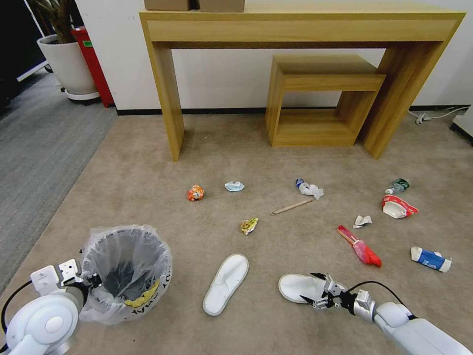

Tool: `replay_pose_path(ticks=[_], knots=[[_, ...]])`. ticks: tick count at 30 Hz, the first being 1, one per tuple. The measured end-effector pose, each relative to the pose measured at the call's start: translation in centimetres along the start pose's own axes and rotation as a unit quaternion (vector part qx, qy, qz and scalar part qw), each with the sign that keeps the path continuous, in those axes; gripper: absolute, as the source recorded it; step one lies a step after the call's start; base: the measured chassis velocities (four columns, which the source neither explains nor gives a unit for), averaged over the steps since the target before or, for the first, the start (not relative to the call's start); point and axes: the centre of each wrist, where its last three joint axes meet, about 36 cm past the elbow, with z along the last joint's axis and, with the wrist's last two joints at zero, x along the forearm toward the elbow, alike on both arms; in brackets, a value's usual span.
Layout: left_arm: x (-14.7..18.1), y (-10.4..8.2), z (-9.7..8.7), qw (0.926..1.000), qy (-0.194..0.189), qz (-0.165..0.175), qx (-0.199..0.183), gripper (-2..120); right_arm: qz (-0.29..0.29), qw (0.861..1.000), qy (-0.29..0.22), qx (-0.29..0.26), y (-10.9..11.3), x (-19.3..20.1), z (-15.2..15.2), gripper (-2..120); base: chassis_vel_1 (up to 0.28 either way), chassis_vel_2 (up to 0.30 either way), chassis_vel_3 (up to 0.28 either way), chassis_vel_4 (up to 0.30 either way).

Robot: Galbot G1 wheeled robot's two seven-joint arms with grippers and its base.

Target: Pick up the trash bin and place the garbage on the floor into it.

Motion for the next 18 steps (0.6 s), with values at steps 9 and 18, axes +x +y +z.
replay_pose_path(ticks=[9,18], knots=[[0.14,-0.05,0.02,1.0000,-0.002,0.001,-0.001,0,0.001,1.000,-0.005,-0.004,0.58,-0.38,0.20,100,0.000,0.000,0.000,0.000],[0.32,-0.07,-0.16,1.0000,-0.005,0.002,-0.003,0,0.003,1.000,-0.013,-0.002,0.30,-0.74,-0.10,67,0.000,0.000,0.000,0.000]])
